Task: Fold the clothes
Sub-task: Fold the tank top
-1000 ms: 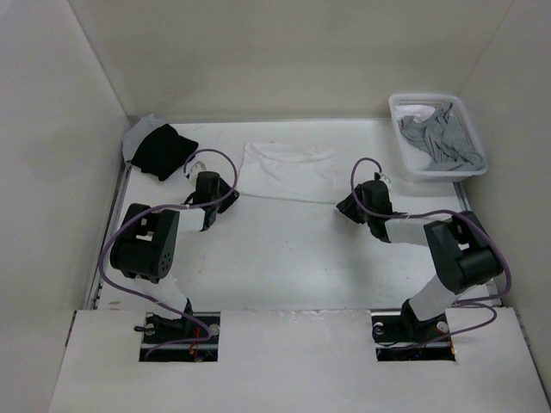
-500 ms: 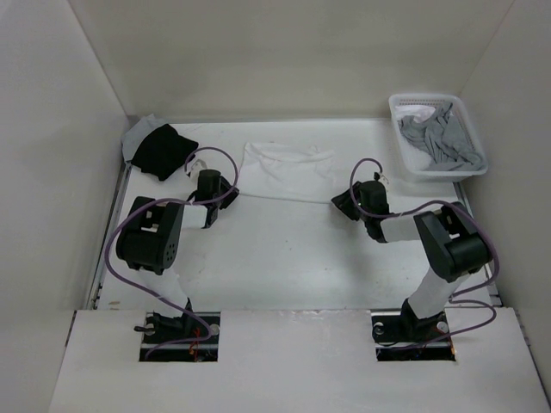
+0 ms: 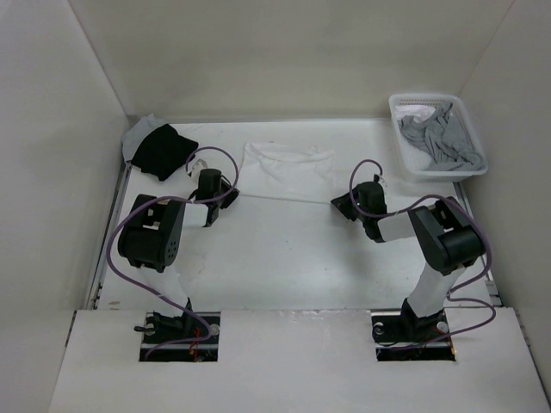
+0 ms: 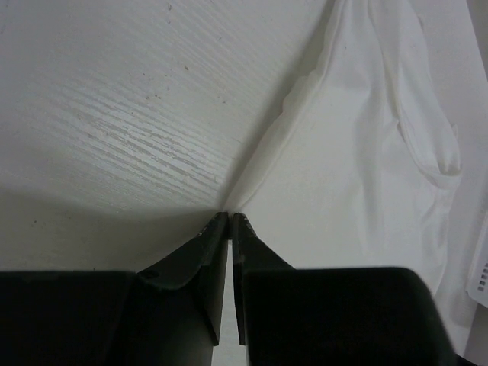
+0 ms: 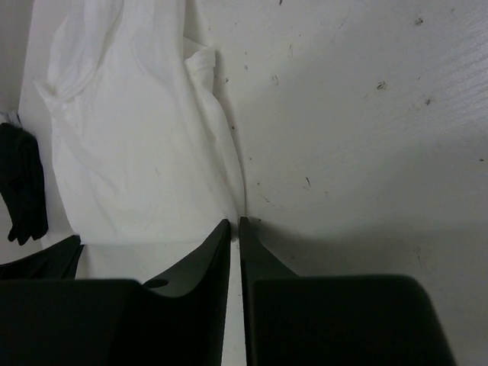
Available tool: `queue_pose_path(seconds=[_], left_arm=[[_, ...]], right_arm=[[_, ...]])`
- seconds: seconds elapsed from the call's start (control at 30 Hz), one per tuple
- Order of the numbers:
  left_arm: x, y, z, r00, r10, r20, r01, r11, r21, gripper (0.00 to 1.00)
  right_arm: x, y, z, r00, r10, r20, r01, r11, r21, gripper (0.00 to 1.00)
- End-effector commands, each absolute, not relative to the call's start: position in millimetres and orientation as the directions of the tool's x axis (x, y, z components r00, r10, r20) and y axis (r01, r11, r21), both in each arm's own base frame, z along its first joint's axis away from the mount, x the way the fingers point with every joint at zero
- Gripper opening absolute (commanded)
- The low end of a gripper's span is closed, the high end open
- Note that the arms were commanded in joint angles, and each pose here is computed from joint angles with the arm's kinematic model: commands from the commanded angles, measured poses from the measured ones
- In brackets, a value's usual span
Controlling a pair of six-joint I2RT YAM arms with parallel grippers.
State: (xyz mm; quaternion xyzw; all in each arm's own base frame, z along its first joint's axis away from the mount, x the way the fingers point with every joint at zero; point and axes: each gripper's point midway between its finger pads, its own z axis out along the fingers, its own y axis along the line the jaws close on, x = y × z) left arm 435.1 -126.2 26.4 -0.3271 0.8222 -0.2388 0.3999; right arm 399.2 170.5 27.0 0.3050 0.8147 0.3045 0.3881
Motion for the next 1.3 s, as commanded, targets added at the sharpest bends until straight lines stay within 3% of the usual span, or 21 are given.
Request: queue_pose_path(seconds=[0.0, 0.13, 0.33, 0.67, 0.83, 1.07, 1.27], left_arm=[[441, -129, 31, -0.468, -0.732, -0.495, -0.334, 0.665, -0.669, 0.04], [439, -130, 40, -0.457, -0.737, -0.498, -0.321, 0.659, -0.681, 0.01], [407, -132, 85, -0.445, -0.732, -0.516, -0.229, 0.650, -0.725, 0.00], [262, -129, 198, -0.426, -0.699, -0.575, -0.051, 0.652, -0.756, 0.00], [223, -124, 267, -0.366, -0.717, -0.593, 0.040, 0.625, -0.780, 0.01], [246, -134, 220, -0.419, -0.680, -0.602, -0.059, 0.682, -0.729, 0.03], [322, -121, 166, -0.419, -0.708, -0.569, -0.166, 0.676, -0.718, 0.03]], right_arm=[[412, 176, 37, -0.486, 0.750, -0.449, 0.233, 0.607, 0.760, 0.10], [413, 177, 45, -0.477, 0.749, -0.459, 0.211, 0.605, 0.768, 0.04], [381, 169, 83, -0.458, 0.730, -0.507, 0.119, 0.615, 0.779, 0.02], [237, 158, 181, -0.468, 0.634, -0.616, -0.074, 0.667, 0.742, 0.02], [196, 143, 251, -0.410, 0.628, -0.661, -0.163, 0.663, 0.731, 0.02], [226, 178, 232, -0.465, 0.535, -0.706, -0.195, 0.715, 0.671, 0.02], [308, 180, 185, -0.486, 0.568, -0.664, -0.118, 0.710, 0.694, 0.03]])
